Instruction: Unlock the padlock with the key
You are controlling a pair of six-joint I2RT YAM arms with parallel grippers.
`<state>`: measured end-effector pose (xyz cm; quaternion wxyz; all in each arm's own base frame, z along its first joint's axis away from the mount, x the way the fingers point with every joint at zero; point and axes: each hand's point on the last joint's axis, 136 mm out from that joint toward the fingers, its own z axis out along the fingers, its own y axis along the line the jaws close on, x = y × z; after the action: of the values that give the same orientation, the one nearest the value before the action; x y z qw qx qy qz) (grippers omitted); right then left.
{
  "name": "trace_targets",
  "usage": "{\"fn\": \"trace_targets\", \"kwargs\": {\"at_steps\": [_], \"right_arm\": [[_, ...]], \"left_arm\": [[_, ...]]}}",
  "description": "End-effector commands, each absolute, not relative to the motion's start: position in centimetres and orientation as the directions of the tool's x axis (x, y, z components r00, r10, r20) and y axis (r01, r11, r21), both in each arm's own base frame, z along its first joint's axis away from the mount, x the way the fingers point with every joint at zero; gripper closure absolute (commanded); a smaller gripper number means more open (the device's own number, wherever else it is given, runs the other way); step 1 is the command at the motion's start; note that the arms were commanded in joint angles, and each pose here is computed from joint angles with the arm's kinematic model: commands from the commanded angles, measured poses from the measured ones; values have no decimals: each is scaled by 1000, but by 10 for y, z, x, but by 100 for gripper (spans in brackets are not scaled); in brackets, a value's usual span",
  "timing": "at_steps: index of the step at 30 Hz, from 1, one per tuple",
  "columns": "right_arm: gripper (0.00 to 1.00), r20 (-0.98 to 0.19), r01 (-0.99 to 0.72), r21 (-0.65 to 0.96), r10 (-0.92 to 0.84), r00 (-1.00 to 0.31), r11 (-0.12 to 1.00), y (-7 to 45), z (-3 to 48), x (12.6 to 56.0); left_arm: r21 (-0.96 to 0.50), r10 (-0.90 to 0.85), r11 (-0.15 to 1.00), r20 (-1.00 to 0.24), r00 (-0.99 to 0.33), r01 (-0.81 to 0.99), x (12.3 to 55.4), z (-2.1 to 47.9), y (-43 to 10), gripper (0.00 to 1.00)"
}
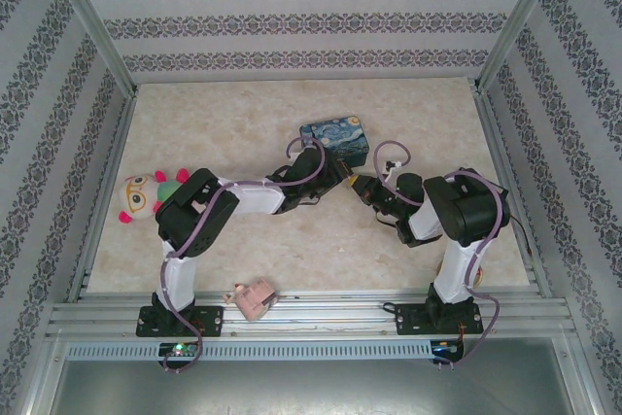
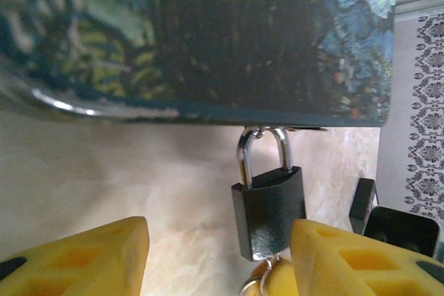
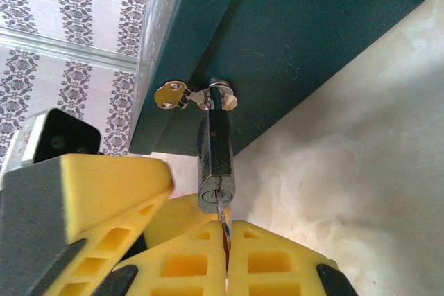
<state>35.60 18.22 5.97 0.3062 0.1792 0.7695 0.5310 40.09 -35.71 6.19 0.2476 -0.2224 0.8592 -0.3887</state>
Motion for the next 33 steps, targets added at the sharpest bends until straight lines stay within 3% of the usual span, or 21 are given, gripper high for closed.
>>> {"fn": "trace_targets", "kwargs": {"at_steps": [1, 16, 26, 33], "right_arm": [[100, -346, -159, 927, 609, -713, 340, 190, 88, 369], [100, -339, -154, 929, 606, -720, 336, 198, 87, 369], [100, -343, -162, 929, 612, -713, 333, 202, 91, 371], [100, -334, -155, 934, 632, -700, 322, 201, 96, 374]], "left_arm": [[-826, -618, 540, -261, -742, -160, 420, 81, -366, 45], [-855, -644, 499, -256, -721, -142, 434, 73, -375, 55], [-865, -636, 488, -258, -728, -119, 432, 72, -377, 81], [-864, -591, 497, -266, -762, -84, 422, 74, -380, 92]]}}
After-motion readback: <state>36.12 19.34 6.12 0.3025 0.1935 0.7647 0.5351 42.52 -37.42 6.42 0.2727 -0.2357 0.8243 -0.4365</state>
